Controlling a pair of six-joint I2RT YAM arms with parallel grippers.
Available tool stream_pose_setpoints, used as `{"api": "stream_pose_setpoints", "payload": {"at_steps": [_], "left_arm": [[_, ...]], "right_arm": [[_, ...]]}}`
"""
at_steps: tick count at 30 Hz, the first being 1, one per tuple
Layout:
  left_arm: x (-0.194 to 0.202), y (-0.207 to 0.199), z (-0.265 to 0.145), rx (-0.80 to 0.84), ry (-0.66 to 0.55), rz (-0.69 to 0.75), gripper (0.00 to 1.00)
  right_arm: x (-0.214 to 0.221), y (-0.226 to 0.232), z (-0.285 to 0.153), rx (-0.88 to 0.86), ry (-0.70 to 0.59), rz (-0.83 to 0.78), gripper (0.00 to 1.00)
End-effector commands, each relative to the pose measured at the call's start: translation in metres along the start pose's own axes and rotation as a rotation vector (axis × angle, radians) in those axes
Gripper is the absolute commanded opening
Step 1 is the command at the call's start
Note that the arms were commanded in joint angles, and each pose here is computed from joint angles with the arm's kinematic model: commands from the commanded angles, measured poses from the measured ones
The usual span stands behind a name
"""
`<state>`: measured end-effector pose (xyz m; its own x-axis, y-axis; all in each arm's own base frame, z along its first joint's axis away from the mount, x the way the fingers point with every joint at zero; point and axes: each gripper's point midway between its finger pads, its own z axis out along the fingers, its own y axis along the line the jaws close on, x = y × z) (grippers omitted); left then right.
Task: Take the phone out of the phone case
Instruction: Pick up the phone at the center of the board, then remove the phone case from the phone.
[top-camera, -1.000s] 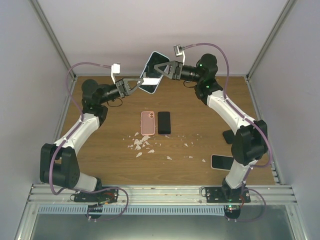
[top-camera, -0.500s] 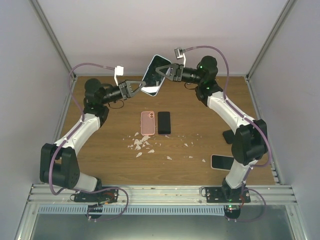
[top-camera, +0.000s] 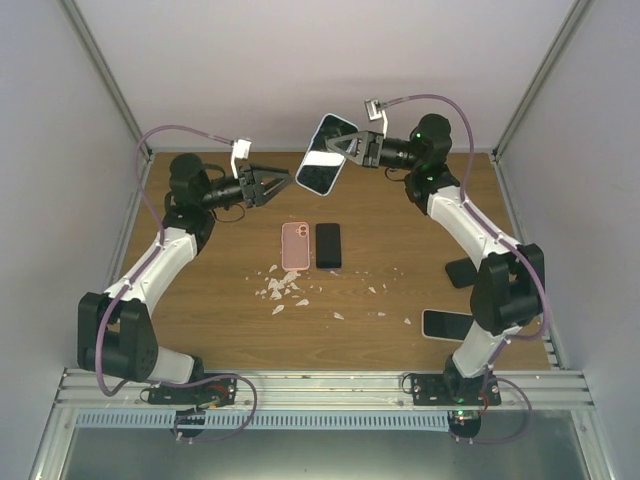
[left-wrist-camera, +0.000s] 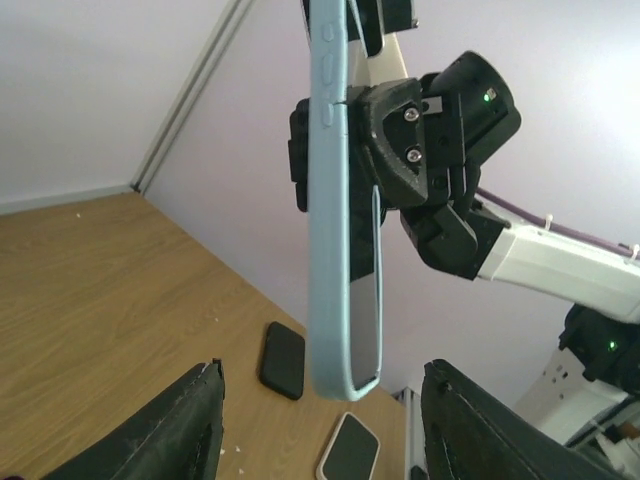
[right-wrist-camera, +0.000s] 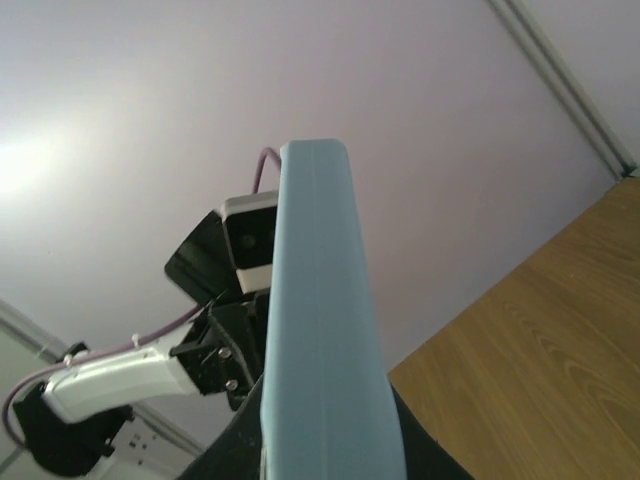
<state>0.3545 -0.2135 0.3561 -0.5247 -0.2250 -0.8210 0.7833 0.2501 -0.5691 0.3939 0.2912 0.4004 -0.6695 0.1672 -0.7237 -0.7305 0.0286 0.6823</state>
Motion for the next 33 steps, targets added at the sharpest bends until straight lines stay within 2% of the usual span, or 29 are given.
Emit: {"api": "stream_pose_setpoints", "payload": {"at_steps": [1, 15, 33], "left_arm": [[-0.005, -0.023, -0.005, 0.044, 0.033, 0.135, 0.54], [0.013, -0.048, 0.0, 0.109, 0.112, 0.215, 0.43], [0.023, -0.065, 0.016, 0.193, 0.158, 0.226, 0.44]], "right_arm": [[-0.005, 0.055, -0.013, -0.093, 0.019, -0.202, 0.01], [0.022, 0.088, -0.025, -0.19, 0.114, -0.309, 0.01], [0.021, 0.086, -0.025, -0.173, 0.107, -0.297, 0.01]]}}
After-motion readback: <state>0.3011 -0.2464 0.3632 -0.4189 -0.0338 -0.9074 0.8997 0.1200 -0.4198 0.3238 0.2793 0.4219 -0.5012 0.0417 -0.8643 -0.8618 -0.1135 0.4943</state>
